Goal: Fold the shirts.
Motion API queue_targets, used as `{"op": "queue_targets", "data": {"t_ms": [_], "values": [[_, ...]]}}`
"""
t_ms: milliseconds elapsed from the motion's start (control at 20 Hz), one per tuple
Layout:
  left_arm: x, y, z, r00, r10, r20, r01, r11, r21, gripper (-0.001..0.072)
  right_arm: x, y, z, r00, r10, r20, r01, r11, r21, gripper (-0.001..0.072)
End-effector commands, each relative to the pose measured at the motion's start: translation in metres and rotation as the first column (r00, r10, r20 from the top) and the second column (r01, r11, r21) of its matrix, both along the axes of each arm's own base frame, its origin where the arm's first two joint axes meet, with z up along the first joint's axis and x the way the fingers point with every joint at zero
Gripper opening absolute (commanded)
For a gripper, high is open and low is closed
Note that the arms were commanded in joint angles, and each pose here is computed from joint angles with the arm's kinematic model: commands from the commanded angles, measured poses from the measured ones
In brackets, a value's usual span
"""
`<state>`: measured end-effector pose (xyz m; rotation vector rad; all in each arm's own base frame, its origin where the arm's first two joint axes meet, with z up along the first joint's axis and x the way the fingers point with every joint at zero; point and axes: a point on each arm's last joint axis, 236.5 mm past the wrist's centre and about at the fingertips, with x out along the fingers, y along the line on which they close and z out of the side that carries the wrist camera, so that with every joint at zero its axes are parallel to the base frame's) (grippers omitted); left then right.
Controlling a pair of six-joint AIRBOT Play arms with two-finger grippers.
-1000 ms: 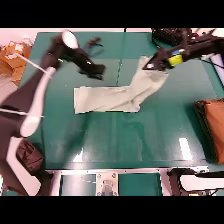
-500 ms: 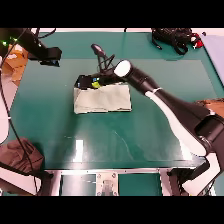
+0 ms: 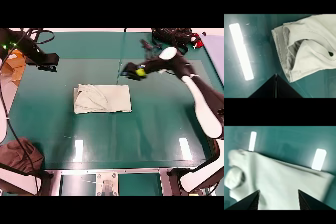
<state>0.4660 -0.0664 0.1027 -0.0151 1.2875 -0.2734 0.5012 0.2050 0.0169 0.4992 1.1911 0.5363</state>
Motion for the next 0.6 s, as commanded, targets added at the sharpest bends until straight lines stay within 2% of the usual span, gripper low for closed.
{"op": "queue_targets", "data": {"t_ms": [0,150,400,450,550], "values": [[0.000,-0.001,0.000,1.000,0.000,0.001,0.000,1.000,-0.002,0.0021,-0.028,-0.078,-0.046,0.976,-0.083,-0.201,0.081,0.997,-0.015,0.0546],[0.002,-0.002,0.000,1.000,0.001,0.007,-0.001,1.000,-0.006,0.0022,-0.052,-0.053,-0.087,0.965,-0.069,-0.254,0.082,0.996,0.041,0.0546],[0.001,-0.004,0.001,1.000,-0.003,0.007,0.003,1.000,-0.017,0.0022,-0.070,0.030,-0.113,0.956,0.016,-0.292,0.039,0.983,0.181,0.0545],[0.001,-0.004,0.001,1.000,-0.003,0.006,0.003,1.000,-0.017,0.0021,-0.069,0.045,-0.112,0.956,0.023,-0.294,0.039,0.978,0.205,0.0510],[0.000,-0.004,0.001,1.000,-0.004,0.003,0.004,1.000,-0.017,0.0022,-0.064,0.061,-0.099,0.964,0.040,-0.264,0.024,0.972,0.235,0.0059]]}}
